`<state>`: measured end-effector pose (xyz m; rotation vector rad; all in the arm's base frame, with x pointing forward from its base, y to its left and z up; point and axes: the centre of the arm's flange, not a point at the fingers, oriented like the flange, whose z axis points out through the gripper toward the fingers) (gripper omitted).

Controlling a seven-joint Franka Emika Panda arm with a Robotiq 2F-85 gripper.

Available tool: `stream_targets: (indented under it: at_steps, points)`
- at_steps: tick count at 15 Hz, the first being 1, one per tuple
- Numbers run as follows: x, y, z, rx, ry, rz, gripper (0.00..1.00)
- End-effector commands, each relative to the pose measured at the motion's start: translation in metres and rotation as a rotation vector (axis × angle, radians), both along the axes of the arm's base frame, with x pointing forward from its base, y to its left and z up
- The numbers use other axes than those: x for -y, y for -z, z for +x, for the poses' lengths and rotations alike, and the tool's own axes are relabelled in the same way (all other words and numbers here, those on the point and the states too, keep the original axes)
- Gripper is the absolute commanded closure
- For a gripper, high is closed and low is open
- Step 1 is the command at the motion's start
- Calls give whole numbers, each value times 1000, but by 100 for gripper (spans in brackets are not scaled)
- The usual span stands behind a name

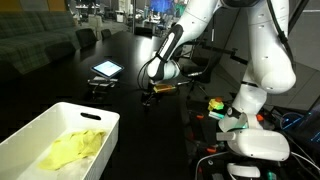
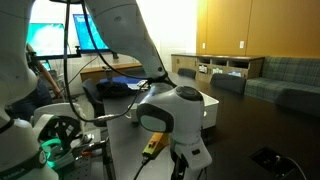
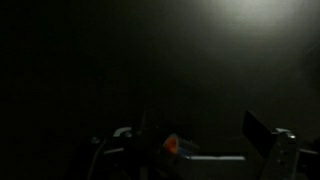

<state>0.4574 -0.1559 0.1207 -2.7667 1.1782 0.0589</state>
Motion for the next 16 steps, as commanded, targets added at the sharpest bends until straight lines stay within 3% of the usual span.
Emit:
stream_targets:
  at_steps: [1, 8, 16]
  points:
    - [14, 4, 12, 63, -16, -17, 0]
    - [23, 9, 25, 102, -56, 11, 0]
    - [16, 13, 22, 83, -84, 51, 0]
